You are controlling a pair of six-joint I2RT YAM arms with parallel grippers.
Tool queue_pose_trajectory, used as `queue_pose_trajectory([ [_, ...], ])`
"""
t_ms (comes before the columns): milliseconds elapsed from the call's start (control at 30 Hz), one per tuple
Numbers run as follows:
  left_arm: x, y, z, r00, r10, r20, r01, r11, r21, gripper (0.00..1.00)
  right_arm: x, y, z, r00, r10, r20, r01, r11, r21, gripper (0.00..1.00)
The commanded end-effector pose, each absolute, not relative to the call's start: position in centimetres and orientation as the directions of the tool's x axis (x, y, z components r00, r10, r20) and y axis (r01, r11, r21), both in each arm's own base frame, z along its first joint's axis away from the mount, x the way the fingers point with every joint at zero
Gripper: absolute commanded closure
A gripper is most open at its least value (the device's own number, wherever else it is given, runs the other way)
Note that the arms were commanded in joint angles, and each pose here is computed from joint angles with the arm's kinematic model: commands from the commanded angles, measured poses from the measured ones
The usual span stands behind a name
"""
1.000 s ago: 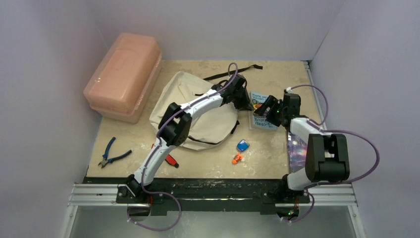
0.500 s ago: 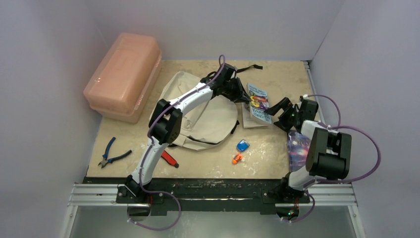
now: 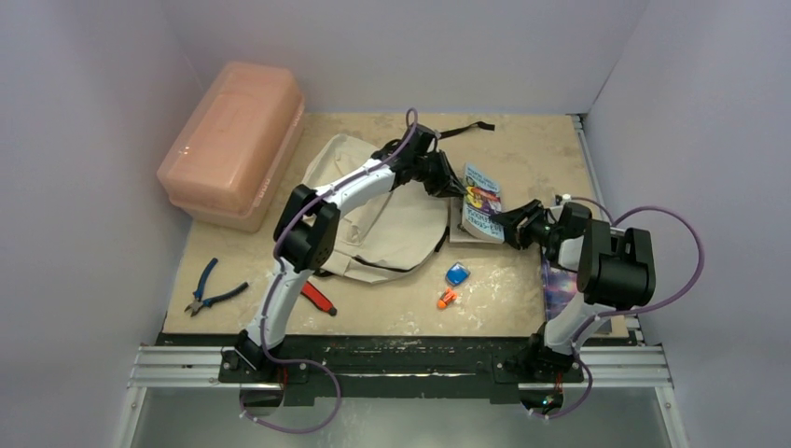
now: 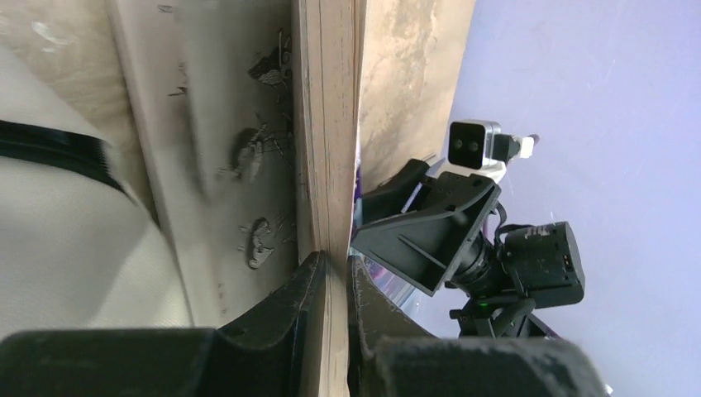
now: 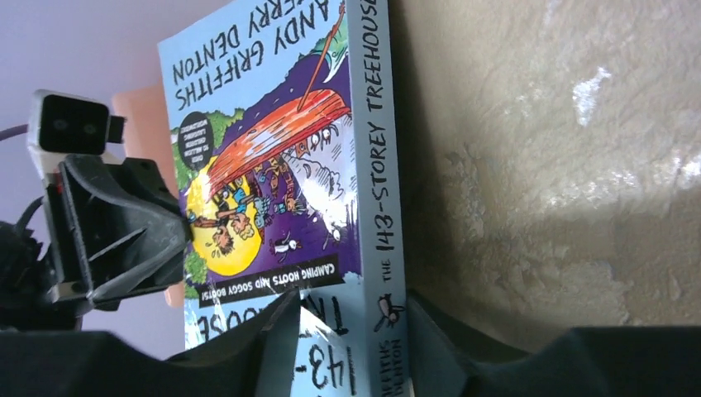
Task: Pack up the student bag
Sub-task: Pick up the book from the center of the board.
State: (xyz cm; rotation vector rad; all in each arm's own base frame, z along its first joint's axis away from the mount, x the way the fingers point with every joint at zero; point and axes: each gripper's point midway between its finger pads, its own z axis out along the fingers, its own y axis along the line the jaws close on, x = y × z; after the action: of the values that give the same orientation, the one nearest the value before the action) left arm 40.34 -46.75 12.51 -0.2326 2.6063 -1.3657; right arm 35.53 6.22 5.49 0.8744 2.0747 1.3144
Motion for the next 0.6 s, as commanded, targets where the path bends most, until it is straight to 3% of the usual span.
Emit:
queue_pose_trajectory([
  [0,39.3,-47.1,18.5,-0.970,-0.203,-0.137,0.026,0.471,-0.882,1.00,36.7,7.0,10.3,-0.659,0.734,-0.162,0.062,0.269,0.961,0.56],
  [67,38.9,-46.4,17.9,-0.973,-0.196,-0.121,0.008,0.498,-0.867,1.00,36.9,6.8,10.9,-0.646,0.742,-0.183,0.051,0.281,0.958,0.69],
  [100,38.6,-46.1,17.7,-0.975,-0.187,-0.118,0.006,0.512,-0.859,0.92,37.1,6.7,11.3,-0.641,0.742,-0.199,0.042,0.292,0.955,0.76],
  [167,37.9,-45.2,17.9,-0.977,-0.168,-0.132,0.020,0.543,-0.840,0.64,37.7,6.3,12.1,-0.631,0.736,-0.244,0.027,0.335,0.942,0.90],
  [233,37.3,-44.2,18.8,-0.972,-0.157,-0.176,0.059,0.561,-0.826,0.46,38.2,5.8,13.2,-0.617,0.728,-0.298,0.012,0.388,0.922,1.00],
  [467,34.5,-39.6,26.1,-0.918,-0.117,-0.379,0.271,0.513,-0.814,0.07,39.3,4.0,19.3,-0.533,0.638,-0.556,-0.045,0.635,0.771,1.00],
  [567,32.8,-36.7,29.6,-0.875,-0.145,-0.462,0.345,0.483,-0.805,0.04,39.2,6.0,22.3,-0.523,0.556,-0.646,-0.139,0.692,0.709,1.00],
])
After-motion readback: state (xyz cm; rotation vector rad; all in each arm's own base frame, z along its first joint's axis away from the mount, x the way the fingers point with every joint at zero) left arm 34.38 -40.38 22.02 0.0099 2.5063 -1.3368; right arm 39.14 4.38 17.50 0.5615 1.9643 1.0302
